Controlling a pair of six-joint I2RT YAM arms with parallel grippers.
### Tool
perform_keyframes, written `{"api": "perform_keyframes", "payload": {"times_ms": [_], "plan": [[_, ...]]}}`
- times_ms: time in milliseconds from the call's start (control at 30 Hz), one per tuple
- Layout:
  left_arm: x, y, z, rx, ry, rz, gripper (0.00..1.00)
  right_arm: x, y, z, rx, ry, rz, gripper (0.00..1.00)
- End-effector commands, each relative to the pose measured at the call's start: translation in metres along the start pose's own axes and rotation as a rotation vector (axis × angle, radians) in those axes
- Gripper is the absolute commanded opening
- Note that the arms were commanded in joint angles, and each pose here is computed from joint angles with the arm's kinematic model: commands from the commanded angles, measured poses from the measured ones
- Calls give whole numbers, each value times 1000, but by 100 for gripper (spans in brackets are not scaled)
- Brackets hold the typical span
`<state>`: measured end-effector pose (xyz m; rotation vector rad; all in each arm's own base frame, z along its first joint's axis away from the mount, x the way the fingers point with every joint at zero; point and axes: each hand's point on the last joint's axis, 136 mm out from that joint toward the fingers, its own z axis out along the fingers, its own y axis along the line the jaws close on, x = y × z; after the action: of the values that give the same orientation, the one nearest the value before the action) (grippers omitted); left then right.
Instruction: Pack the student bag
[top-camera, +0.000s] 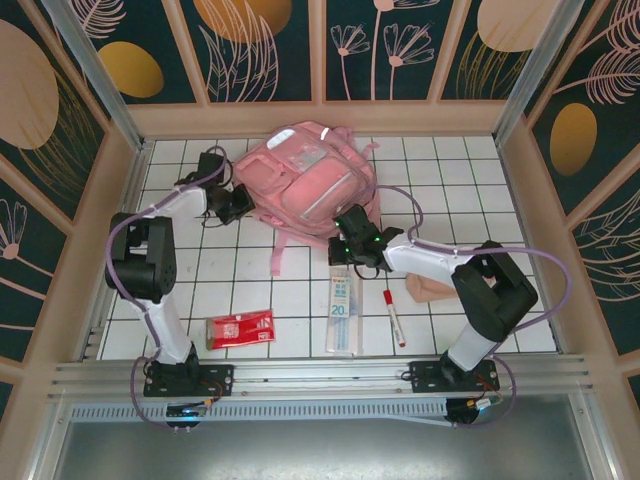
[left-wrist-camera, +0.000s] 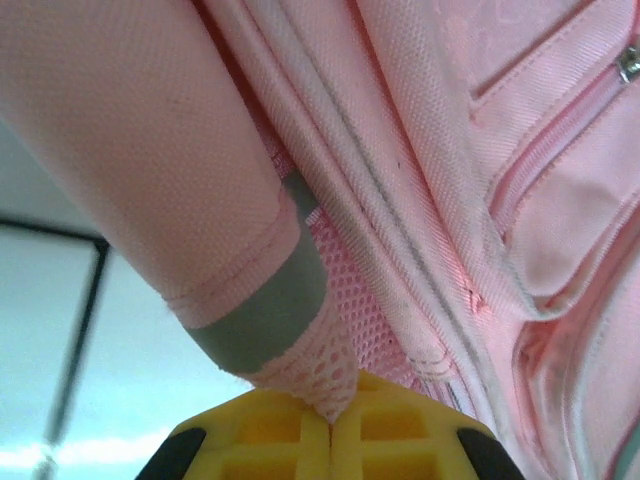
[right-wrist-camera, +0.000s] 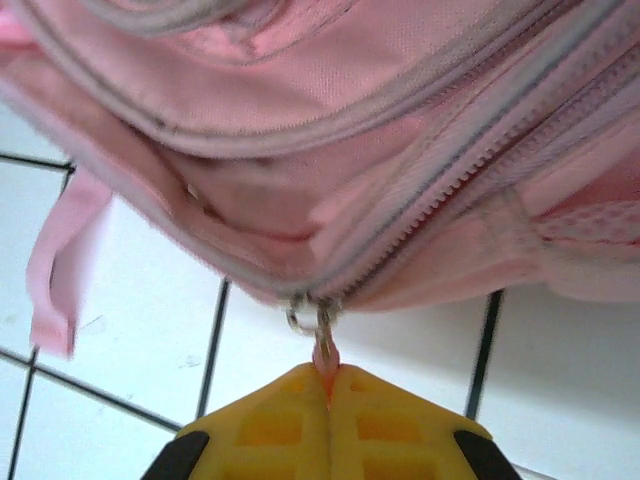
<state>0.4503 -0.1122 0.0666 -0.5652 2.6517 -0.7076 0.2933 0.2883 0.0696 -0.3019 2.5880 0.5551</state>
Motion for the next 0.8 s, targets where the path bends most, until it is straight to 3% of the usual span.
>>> {"api": "perform_keyframes", "payload": {"times_ms": [0, 100, 267, 433, 667, 767], "plan": [[-37, 18, -15, -102, -91, 59, 31, 10, 28, 0, -105, 72, -120, 0], [-28, 13, -34, -67, -117, 6, 47, 0, 53, 6, -175, 69, -168, 0], [47, 9, -50, -14, -28, -66, 56, -7, 92, 7, -354, 88, -218, 0], [104, -3, -44, 70, 11, -163, 61, -2, 115, 2, -495, 96, -259, 0], [117, -2, -26, 92, 8, -264, 64, 8, 144, 9, -596, 136, -323, 0], [114, -1, -18, 94, -8, -297, 62, 11, 148, 16, -561, 143, -344, 0]]}}
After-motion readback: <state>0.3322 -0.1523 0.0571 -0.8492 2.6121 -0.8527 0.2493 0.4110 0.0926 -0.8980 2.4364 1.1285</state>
